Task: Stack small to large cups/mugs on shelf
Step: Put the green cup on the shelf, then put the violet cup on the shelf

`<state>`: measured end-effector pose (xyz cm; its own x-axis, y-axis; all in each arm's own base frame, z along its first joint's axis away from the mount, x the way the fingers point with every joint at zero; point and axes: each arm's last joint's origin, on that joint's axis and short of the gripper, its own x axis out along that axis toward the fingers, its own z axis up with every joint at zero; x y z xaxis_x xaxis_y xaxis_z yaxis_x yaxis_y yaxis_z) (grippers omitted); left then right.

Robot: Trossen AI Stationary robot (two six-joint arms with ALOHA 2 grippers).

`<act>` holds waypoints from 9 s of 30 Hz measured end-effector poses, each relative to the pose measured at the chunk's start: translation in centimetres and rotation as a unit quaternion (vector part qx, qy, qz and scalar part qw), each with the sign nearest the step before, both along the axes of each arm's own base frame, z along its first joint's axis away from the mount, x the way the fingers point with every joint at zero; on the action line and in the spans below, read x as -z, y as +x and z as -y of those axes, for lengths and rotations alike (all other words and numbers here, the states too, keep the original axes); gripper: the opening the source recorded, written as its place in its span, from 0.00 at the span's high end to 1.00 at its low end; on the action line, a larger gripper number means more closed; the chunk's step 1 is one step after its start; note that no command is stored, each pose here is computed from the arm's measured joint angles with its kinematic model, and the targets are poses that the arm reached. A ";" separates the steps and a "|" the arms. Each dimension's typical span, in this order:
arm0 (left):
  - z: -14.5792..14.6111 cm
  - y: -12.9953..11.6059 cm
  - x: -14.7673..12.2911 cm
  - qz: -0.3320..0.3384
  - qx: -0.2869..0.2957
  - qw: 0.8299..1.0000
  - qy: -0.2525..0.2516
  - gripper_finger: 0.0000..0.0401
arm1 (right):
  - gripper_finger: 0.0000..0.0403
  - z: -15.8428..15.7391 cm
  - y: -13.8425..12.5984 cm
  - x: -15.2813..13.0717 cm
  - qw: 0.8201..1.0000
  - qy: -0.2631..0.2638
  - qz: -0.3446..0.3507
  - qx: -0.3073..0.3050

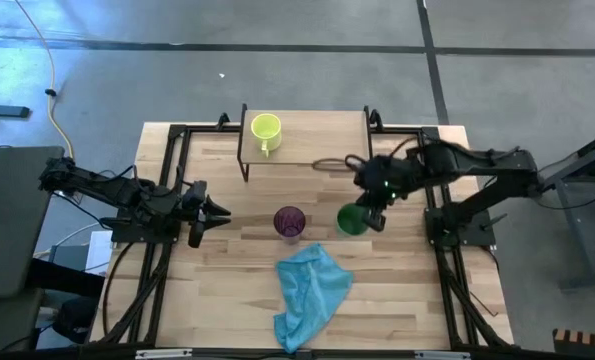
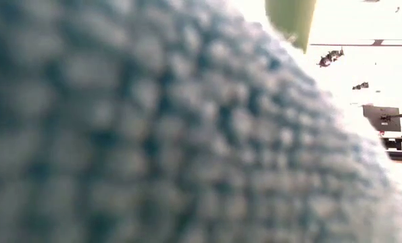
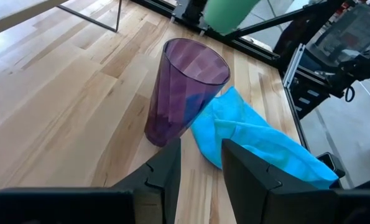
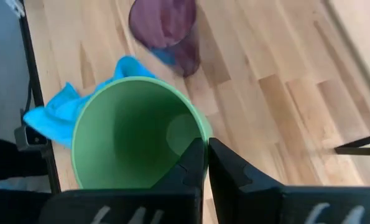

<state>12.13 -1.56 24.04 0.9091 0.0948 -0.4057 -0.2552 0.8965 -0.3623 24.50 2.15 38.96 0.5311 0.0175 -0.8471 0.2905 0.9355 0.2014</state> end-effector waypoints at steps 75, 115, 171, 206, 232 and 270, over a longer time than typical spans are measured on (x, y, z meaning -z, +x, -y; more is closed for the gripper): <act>0.0 0.0 0.0 0.005 -0.014 1.000 -0.014 0.74 | 1.00 22.6 7.5 -2.7 0.989 -0.034 0.057 0.131; 0.0 0.0 0.0 0.001 -0.016 1.000 -0.016 0.74 | 1.00 24.6 8.6 0.2 0.986 -0.018 0.009 0.163; 0.0 0.0 0.0 0.001 -0.016 1.000 -0.020 0.74 | 0.83 24.5 7.9 -1.0 0.987 -0.025 0.035 0.157; 0.0 0.0 0.0 0.005 -0.016 1.000 -0.022 0.74 | 0.83 10.2 4.5 -6.3 0.999 0.048 0.000 0.011; 0.1 0.3 0.2 -0.006 -0.021 0.998 -0.051 0.74 | 0.83 3.3 15.1 0.0 0.971 -0.102 0.011 -0.216; 0.0 0.3 0.3 -0.008 -0.030 0.998 -0.055 0.74 | 0.83 3.7 20.1 8.0 0.974 -0.072 -0.088 -0.196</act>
<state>12.39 -1.59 23.75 0.8961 0.1024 -0.4319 -0.3134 0.8349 -0.4524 44.56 -1.52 30.92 0.3545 0.0642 -0.9328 -0.0764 0.9963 0.0395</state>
